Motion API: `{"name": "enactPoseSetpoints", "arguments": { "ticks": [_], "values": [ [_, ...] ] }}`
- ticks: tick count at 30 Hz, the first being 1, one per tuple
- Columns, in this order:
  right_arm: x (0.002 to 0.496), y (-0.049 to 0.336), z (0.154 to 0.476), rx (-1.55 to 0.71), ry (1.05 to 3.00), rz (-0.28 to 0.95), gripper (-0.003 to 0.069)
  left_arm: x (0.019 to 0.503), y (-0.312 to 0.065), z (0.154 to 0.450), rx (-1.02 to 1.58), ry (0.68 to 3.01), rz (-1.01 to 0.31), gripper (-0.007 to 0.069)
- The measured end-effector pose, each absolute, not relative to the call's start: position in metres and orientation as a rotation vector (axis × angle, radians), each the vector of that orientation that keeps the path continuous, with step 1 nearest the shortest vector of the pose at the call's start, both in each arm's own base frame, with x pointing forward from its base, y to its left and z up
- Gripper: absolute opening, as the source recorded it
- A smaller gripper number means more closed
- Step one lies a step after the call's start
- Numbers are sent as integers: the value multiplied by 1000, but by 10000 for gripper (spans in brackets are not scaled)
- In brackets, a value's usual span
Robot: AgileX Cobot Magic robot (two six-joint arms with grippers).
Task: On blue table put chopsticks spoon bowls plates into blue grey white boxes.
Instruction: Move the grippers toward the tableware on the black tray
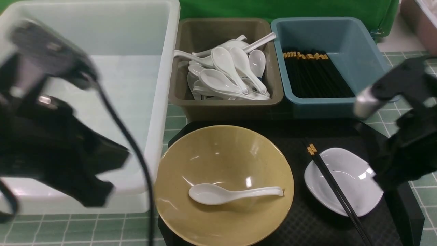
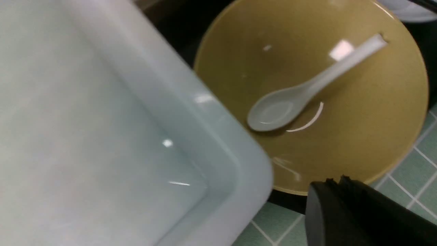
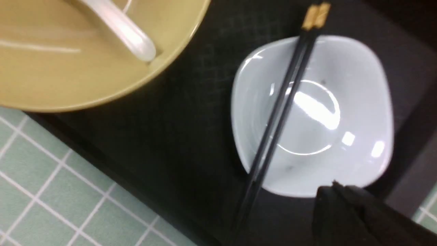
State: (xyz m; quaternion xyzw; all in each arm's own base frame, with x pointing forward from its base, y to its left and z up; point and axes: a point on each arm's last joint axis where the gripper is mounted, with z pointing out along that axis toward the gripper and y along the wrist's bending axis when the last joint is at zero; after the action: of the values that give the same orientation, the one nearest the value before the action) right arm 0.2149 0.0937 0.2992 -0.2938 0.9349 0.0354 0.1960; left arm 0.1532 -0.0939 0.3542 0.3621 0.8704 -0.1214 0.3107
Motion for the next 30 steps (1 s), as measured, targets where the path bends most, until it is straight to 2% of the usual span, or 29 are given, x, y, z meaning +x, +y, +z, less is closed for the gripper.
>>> {"name": "enactPoseSetpoints", "arguments": {
  "ticks": [3, 7, 8, 12, 15, 25, 30],
  "values": [
    [236, 109, 287, -832, 2666, 87, 70, 158, -119, 342, 1095, 2296, -344, 1],
    [261, 121, 274, -807, 2715, 74, 184, 160, -148, 331, 1241, 2283, -353, 1],
    [267, 123, 266, -794, 2740, 71, 237, 160, -154, 328, 1265, 2280, -357, 1],
    [277, 128, 245, -798, 2804, 59, 368, 161, -159, 323, 1285, 2291, -355, 1],
    [283, 131, 233, -797, 2818, 56, 404, 162, -158, 323, 1287, 2290, -342, 1],
    [300, 138, 197, -750, 2880, 50, 417, 163, -158, 323, 1288, 2281, -322, 1],
    [302, 139, 191, -747, 2894, 41, 398, 164, -157, 323, 1291, 2277, -309, 1]
  ]
}}
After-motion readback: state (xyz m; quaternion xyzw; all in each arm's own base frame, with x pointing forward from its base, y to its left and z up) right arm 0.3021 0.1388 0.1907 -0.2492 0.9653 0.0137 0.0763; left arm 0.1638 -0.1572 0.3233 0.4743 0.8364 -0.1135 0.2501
